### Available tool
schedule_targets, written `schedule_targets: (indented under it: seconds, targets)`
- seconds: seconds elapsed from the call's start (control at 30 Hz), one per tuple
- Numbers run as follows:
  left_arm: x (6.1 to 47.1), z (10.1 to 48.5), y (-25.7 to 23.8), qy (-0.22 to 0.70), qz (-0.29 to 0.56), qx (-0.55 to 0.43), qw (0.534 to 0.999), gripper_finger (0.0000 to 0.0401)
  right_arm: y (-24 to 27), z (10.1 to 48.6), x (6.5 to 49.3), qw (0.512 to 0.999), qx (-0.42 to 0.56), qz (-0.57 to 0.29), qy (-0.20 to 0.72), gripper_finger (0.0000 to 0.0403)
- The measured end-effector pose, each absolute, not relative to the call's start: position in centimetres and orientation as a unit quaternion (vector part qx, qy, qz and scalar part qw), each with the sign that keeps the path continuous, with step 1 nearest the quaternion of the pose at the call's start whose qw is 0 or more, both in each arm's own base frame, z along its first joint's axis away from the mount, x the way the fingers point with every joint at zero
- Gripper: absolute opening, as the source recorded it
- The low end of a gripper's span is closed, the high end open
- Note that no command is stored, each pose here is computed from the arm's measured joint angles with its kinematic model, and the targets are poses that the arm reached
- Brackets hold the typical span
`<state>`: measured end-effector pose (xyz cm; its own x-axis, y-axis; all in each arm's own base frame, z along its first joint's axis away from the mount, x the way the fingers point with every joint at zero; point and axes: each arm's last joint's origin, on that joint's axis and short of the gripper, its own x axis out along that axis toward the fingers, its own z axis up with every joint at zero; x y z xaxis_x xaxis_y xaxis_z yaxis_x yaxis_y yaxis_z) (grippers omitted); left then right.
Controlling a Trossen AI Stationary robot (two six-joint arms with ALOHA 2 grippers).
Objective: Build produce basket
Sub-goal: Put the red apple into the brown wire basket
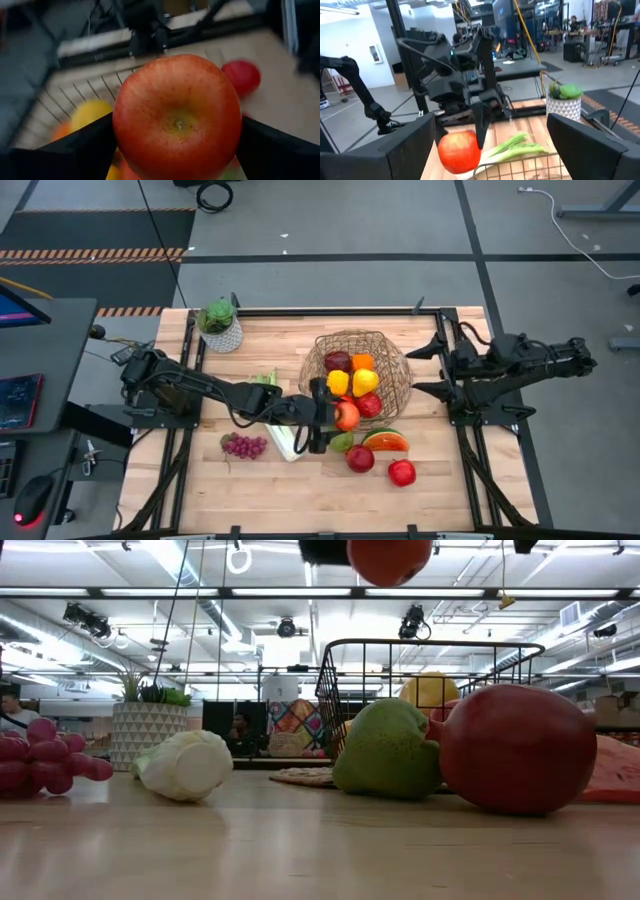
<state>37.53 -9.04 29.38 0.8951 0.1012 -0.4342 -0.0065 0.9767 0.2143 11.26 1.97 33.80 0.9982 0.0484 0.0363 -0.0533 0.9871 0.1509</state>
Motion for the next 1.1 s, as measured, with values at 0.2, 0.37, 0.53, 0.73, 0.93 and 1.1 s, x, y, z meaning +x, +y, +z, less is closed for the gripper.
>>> schedule_targets:
  seconds: [0.2,0.37,0.53,0.73,0.93,1.1]
  targets:
    - [37.53,29.38,-9.05,0.215,0.079,-0.12,0.966,0.0348,1.9,34.11,11.0,0.997,0.066,0.025,-0.032,0.0387]
    - [37.53,29.38,-9.05,0.201,0.11,-0.262,0.937,0.0348,1.9,34.28,11.0,0.997,0.06,0.025,-0.042,0.0387]
    - [37.53,29.38,-9.05,0.183,0.137,-0.393,0.89,0.0348,1.9,34.4,10.99,0.997,0.06,0.026,-0.048,0.0387]
    - [37.54,29.37,-9.14,0.173,0.148,-0.516,0.826,0.0348,1.9,34.4,10.99,0.997,0.06,0.026,-0.048,0.0387]
    - [37.54,29.38,-9.23,0.158,0.163,-0.624,0.748,0.0348,1.9,34.4,10.99,0.997,0.06,0.026,-0.048,0.0387]
    - [37.54,29.38,-9.23,0.145,0.174,-0.676,0.702,0.0348,1.9,34.39,10.99,0.996,0.064,0.026,-0.047,0.0387]
